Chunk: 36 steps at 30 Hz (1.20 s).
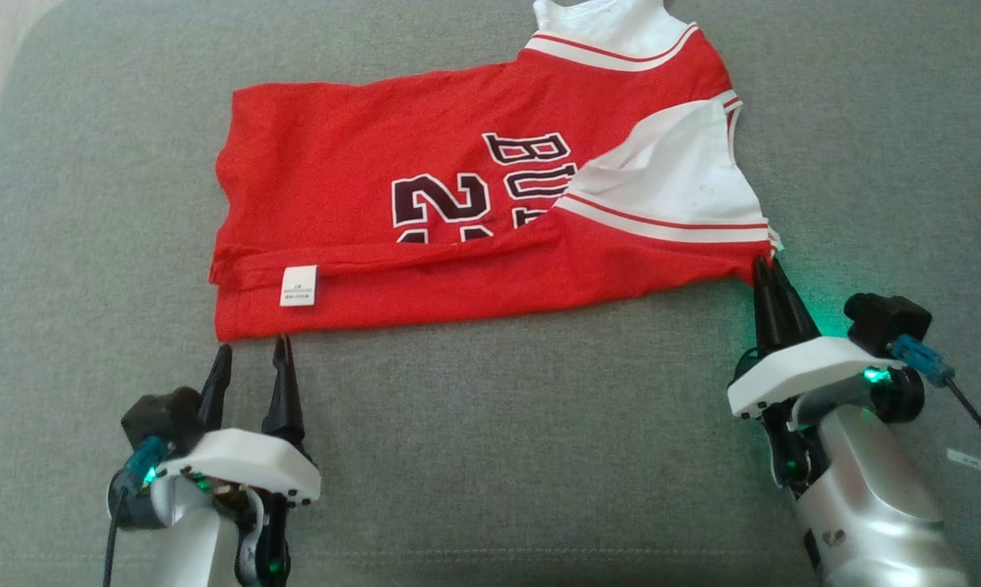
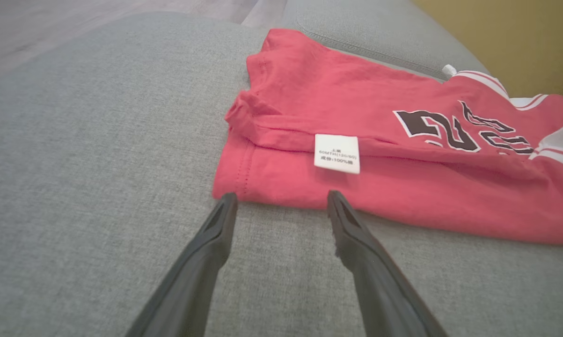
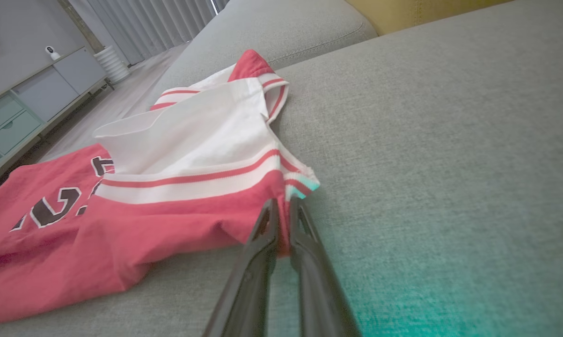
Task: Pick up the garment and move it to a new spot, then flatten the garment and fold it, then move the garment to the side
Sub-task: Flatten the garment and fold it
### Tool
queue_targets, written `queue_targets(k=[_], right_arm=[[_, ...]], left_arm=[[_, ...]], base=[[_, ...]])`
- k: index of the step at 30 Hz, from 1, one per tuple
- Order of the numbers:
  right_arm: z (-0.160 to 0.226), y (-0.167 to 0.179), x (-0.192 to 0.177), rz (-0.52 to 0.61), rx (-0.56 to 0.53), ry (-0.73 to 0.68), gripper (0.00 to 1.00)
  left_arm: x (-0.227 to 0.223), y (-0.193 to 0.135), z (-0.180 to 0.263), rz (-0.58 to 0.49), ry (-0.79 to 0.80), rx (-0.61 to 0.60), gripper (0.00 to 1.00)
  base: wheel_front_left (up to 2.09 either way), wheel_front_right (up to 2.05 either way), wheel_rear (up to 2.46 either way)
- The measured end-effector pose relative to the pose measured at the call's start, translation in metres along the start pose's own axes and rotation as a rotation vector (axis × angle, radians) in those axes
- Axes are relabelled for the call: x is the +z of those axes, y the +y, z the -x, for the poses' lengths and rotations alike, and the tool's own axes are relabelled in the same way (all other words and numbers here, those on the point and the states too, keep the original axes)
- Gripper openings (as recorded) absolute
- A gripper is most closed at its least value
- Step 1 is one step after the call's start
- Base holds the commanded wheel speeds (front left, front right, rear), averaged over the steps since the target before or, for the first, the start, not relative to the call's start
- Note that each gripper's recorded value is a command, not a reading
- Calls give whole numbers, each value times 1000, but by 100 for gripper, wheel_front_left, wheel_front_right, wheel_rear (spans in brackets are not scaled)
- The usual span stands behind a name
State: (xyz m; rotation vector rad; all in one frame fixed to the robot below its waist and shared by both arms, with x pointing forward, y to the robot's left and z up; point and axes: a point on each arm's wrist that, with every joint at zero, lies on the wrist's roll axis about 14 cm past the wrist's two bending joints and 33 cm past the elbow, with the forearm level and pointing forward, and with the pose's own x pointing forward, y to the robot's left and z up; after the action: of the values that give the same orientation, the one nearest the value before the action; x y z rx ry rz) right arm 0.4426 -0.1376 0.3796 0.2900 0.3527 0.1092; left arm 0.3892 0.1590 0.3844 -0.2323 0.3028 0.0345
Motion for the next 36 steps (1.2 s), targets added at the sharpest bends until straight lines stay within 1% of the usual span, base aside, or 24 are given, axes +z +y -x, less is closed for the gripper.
queue_targets(k=[7, 16, 26, 27, 28, 29, 33, 36], right_arm=[[2, 3, -1, -14, 9, -2, 0], [4, 4, -3, -24, 13, 1, 0], [1, 6, 8, -17, 22, -25, 0], [1, 6, 8, -16, 22, -27, 0], [1, 6, 9, -16, 22, -28, 0], [2, 6, 9, -16, 22, -30, 0], [3, 5, 16, -20, 18, -49, 0], [4, 4, 28, -29, 12, -86, 0]], left_arm=[[-7, 1, -4, 1, 26, 1, 100], [-22, 5, -21, -9, 95, 5, 100], [-24, 3, -42, -29, 138, -13, 100], [-24, 3, -42, -31, 144, -14, 82], [-25, 3, -43, -33, 148, -14, 43], [-25, 4, -43, -35, 152, -12, 0], [-27, 5, -40, -42, 164, -17, 0], [-24, 4, -38, -22, 160, -18, 0]], base=[[0, 0, 0], [0, 0, 0], [0, 0, 0], [0, 0, 0], [0, 0, 0], [0, 0, 0], [0, 0, 0], [0, 0, 0]])
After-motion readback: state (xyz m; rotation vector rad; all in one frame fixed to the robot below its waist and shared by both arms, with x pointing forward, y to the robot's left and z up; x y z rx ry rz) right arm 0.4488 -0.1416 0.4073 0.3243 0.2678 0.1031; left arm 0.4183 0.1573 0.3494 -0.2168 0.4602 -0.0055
